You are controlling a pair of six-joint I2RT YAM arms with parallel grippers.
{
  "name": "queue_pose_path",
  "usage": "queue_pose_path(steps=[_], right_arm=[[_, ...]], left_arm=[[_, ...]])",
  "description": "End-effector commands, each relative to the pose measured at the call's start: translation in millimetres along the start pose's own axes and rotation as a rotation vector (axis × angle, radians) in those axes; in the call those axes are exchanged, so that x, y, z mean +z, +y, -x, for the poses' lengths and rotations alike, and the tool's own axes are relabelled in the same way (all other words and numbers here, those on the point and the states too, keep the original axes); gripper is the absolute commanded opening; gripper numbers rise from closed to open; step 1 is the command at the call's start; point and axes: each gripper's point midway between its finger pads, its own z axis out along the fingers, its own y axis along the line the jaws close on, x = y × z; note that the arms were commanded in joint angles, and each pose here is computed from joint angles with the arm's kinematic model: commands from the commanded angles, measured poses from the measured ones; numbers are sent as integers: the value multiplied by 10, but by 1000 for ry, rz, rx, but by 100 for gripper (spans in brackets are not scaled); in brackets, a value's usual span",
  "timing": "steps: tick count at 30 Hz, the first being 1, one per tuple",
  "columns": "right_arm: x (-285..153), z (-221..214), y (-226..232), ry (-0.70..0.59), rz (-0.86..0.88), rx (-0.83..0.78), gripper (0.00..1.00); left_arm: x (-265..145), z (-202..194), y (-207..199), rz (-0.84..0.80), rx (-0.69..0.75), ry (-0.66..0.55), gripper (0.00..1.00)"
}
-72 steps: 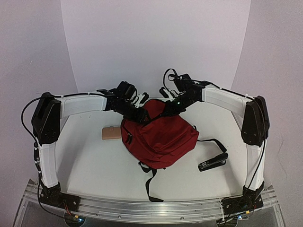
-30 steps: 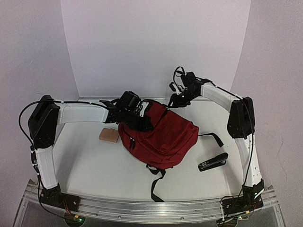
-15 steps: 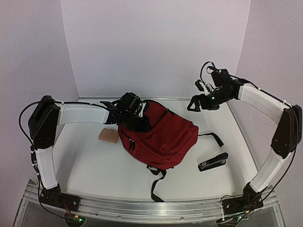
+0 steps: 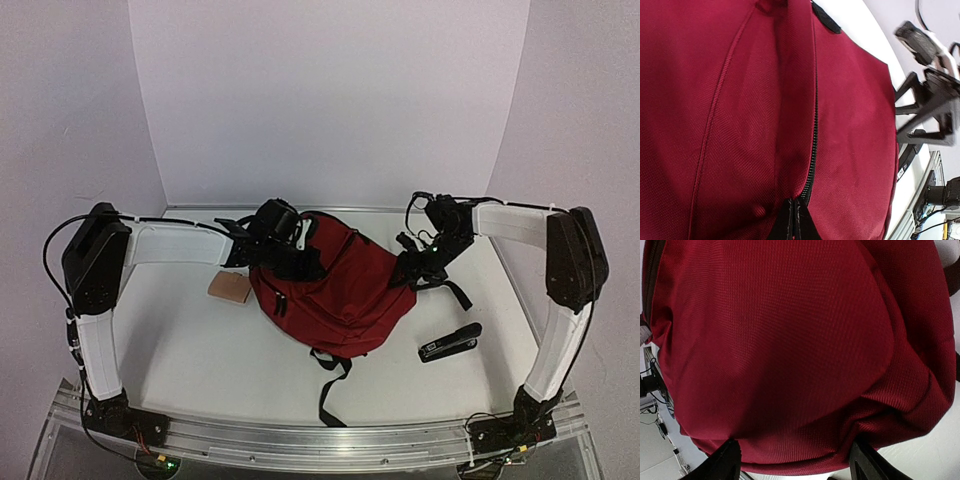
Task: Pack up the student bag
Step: Adjust the student bag at the center of the board.
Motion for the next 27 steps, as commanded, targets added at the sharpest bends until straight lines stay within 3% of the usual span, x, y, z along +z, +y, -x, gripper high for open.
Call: queue_pose_path(steps=[1,7,12,18,22,27], right_arm=[[146,340,18,-26,25,-19,53],[90,887,-236,-119,-74,-30,16],[-86,1325,-484,-215,-169,-36,0],[-447,1637,-550,-322,-242,-63,2],[-715,1585,-382,-361,-246,-96,37],[-960,1449,-143,-395,-227,-116,50]], left_arm=[[91,-206,-268,-82,16,44,0],[51,-265,-487,-151,28,52,0],[37,-307,-709,-182,65,71,0],[-6,-287,-677,-157,14,41,0],[-109,-259,-285,10,-104,-34,0],[-160,-273,-161,-5,-186,-82,0]])
